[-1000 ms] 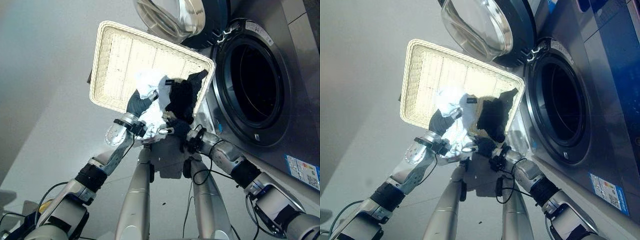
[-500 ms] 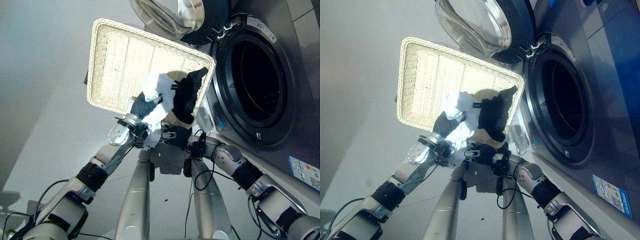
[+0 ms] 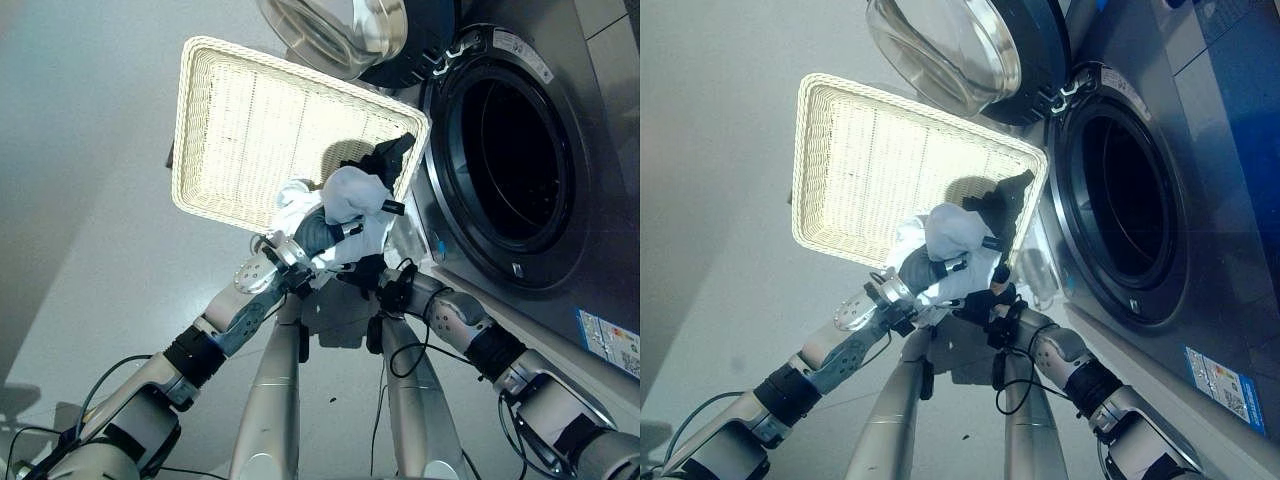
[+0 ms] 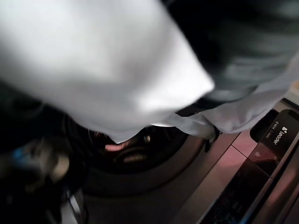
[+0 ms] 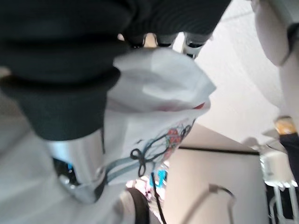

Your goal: Put the clothes into the washing machine.

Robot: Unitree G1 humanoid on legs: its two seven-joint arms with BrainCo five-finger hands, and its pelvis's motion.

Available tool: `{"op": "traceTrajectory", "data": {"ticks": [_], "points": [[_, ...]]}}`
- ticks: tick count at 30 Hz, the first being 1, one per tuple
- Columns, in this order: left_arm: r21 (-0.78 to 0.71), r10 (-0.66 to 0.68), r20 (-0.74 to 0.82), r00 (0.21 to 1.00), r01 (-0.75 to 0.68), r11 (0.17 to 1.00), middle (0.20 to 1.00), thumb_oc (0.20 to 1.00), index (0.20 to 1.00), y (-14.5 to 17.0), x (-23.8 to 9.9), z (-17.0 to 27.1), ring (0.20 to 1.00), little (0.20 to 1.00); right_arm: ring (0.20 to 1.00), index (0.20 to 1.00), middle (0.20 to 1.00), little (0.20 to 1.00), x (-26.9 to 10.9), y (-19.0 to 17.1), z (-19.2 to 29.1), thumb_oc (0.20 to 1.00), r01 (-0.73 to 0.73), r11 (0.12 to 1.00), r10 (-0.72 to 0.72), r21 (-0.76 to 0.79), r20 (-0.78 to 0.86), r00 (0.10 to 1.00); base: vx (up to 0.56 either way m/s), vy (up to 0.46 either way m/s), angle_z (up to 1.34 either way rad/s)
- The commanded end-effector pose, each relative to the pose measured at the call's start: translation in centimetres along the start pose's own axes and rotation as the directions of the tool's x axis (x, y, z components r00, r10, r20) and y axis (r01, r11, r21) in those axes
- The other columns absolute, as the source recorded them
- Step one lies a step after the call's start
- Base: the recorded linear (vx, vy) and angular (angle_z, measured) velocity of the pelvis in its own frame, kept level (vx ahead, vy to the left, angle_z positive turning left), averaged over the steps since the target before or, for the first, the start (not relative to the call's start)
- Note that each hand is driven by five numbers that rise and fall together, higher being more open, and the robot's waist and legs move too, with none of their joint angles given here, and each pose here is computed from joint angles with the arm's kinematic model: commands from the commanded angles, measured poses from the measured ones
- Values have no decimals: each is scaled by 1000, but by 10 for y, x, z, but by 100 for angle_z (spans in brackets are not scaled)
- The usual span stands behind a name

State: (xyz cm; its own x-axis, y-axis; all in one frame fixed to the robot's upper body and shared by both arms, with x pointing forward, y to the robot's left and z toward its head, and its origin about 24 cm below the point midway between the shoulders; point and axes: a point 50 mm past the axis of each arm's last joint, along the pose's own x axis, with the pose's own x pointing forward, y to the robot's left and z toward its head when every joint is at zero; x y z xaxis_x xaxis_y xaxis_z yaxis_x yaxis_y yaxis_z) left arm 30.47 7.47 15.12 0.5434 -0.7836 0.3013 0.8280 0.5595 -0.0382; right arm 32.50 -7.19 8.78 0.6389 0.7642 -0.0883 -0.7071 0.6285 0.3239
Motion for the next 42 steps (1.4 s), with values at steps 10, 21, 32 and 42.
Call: {"op": "traceTrajectory", "data": {"ticks": [10, 21, 32, 42], "points": [[-267, -163, 72, 984, 176, 947, 200, 200, 200, -46, 14, -12, 200, 200, 1000, 1000, 1000, 1000, 17, 21, 29, 1000, -40, 995, 15, 95, 254, 967, 0, 0, 0], [-192, 143, 61, 988, -129, 973, 288, 288, 288, -20, 4, -17, 288, 288, 200, 200, 200, 200, 16, 26, 10, 200, -82, 990, 63, 113, 161, 985, 2, -3, 0], [600, 715, 275, 642, -696, 394, 1000, 1000, 1000, 43, -40, -3, 1000, 1000, 200, 200, 200, 200, 1, 20, 4, 200, -114, 970, 70, 214, 205, 976, 25, -71, -4], [740, 783, 369, 500, -668, 78, 1000, 1000, 1000, 76, -59, 7, 1000, 1000, 200, 200, 200, 200, -4, 9, -2, 200, -99, 949, 45, 300, 182, 982, 6, -19, -1]]}}
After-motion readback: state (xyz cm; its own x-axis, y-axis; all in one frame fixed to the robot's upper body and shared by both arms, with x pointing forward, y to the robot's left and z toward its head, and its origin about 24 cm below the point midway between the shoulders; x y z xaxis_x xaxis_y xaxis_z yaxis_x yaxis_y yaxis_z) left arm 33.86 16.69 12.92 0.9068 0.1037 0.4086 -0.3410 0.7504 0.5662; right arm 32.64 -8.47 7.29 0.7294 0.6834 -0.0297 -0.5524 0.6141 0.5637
